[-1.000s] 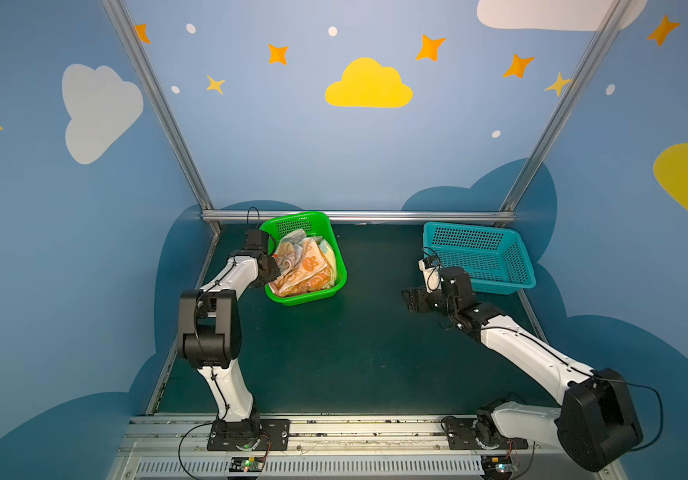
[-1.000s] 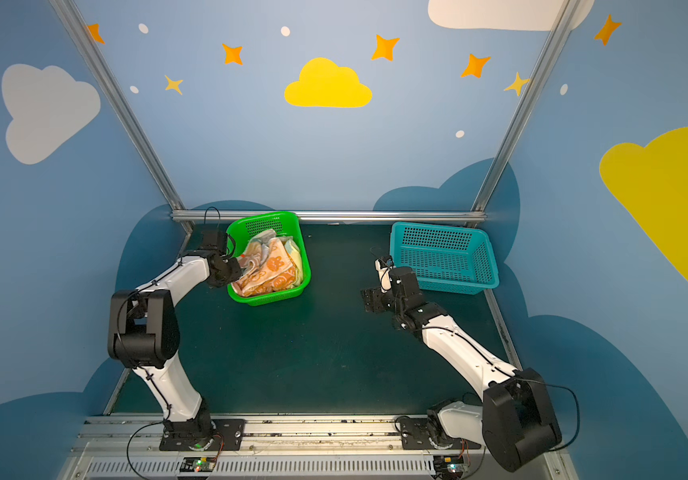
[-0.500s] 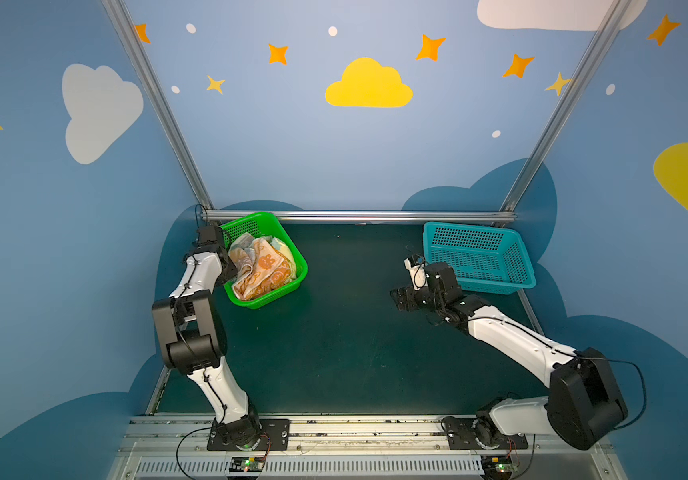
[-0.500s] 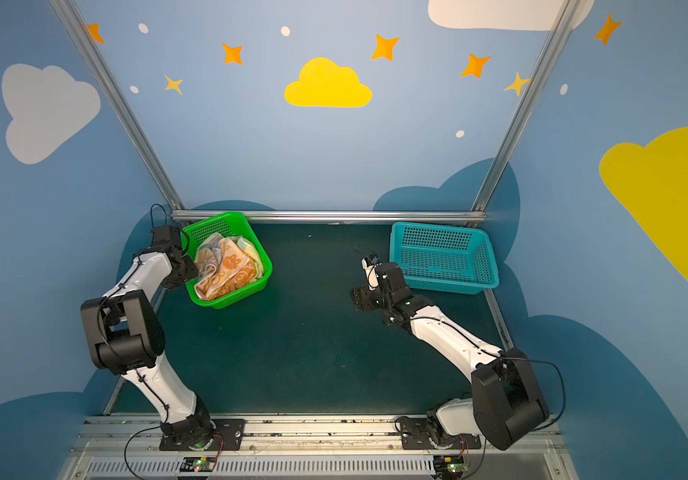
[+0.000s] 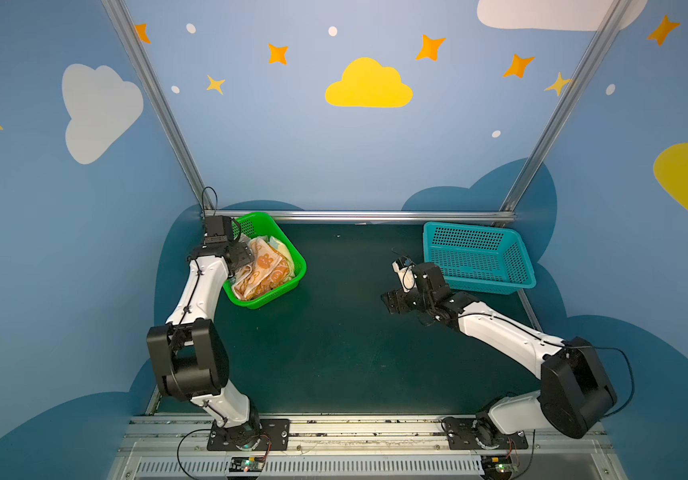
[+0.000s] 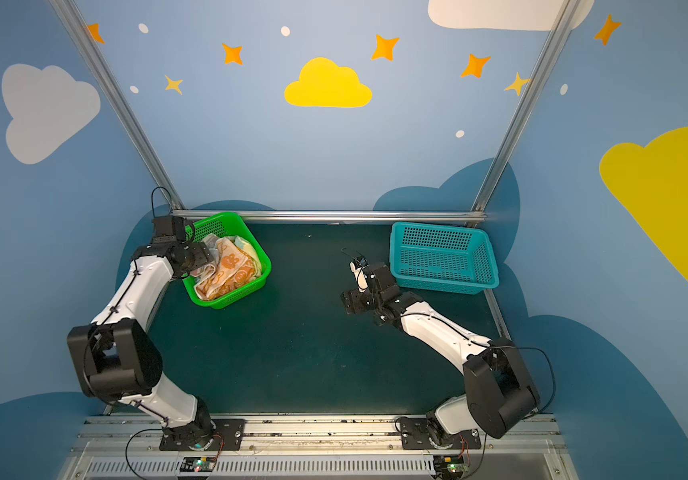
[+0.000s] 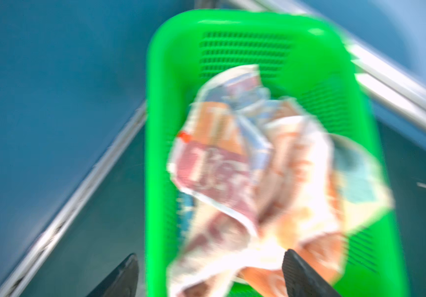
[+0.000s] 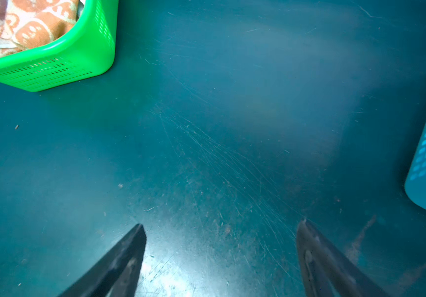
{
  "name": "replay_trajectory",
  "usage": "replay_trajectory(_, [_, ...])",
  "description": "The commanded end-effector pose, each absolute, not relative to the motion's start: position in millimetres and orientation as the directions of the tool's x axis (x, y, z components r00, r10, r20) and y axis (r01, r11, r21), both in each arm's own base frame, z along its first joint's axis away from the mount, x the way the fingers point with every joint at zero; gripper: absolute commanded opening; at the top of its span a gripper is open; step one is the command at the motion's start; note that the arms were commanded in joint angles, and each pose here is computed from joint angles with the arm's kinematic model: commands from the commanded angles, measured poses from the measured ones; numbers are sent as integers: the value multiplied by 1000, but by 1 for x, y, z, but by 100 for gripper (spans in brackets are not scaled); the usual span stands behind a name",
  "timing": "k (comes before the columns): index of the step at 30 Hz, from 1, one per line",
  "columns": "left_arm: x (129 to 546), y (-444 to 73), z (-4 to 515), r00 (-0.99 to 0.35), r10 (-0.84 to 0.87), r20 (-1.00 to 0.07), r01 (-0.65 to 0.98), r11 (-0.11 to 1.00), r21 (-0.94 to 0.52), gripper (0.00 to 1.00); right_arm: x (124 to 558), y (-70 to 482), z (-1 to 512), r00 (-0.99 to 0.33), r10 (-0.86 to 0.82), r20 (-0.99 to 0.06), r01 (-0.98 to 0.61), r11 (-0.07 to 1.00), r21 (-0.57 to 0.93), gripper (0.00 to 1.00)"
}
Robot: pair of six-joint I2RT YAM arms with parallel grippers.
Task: Fold and stack the towels
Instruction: 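Lower the left gripper onto the pink-and-blue towel and grasp it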
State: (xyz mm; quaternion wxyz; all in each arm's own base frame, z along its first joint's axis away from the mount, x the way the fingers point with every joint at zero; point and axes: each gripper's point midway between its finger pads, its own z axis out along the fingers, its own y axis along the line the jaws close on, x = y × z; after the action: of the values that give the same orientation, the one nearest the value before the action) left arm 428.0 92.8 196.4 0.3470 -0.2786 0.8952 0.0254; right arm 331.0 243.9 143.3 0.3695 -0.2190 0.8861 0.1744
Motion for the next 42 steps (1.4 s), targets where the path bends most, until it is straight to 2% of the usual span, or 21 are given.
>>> replay_trajectory(1, [426, 73, 175, -641, -496, -586, -483, 854, -194, 86, 334, 251, 149, -618, -270, -738, -530, 837, 138, 87])
replay_trajectory(8, [417, 72, 133, -700, -524, -486, -531, 836, -137, 84, 329, 252, 148, -616, -277, -737, -534, 835, 133, 87])
replay_trajectory(13, [420, 71, 117, -708, -532, -465, -539, 832, -132, 70, 326, 253, 149, -613, -273, -741, -534, 835, 134, 87])
replay_trajectory(16, [424, 72, 112, -706, -534, -464, -544, 829, -127, 53, 325, 252, 151, -612, -274, -742, -532, 837, 130, 87])
replay_trajectory(20, [431, 77, 114, -707, -529, -470, -552, 828, -102, 12, 324, 250, 154, -607, -273, -747, -528, 841, 122, 87])
replay_trajectory(21, [432, 77, 117, -706, -525, -476, -549, 830, -100, 5, 324, 250, 155, -607, -273, -747, -527, 841, 121, 87])
replay_trajectory(30, [450, 28, 193, -674, -392, -626, -381, 911, -161, 4, 328, 247, 160, -603, -245, -759, -499, 859, 119, 87])
replay_trajectory(38, [440, -32, 264, -603, -292, -743, -183, 956, -227, 4, 336, 241, 162, -625, -219, -749, -441, 891, 107, 87])
replay_trajectory(39, [439, -34, 268, -591, -292, -752, -176, 957, -232, 8, 337, 241, 163, -624, -219, -750, -440, 891, 106, 87])
replay_trajectory(41, [439, -31, 268, -578, -303, -757, -191, 953, -235, 43, 337, 243, 161, -629, -221, -745, -442, 891, 108, 87])
replay_trajectory(42, [440, -28, 266, -572, -306, -761, -204, 952, -229, 50, 337, 243, 160, -632, -224, -742, -443, 890, 109, 87])
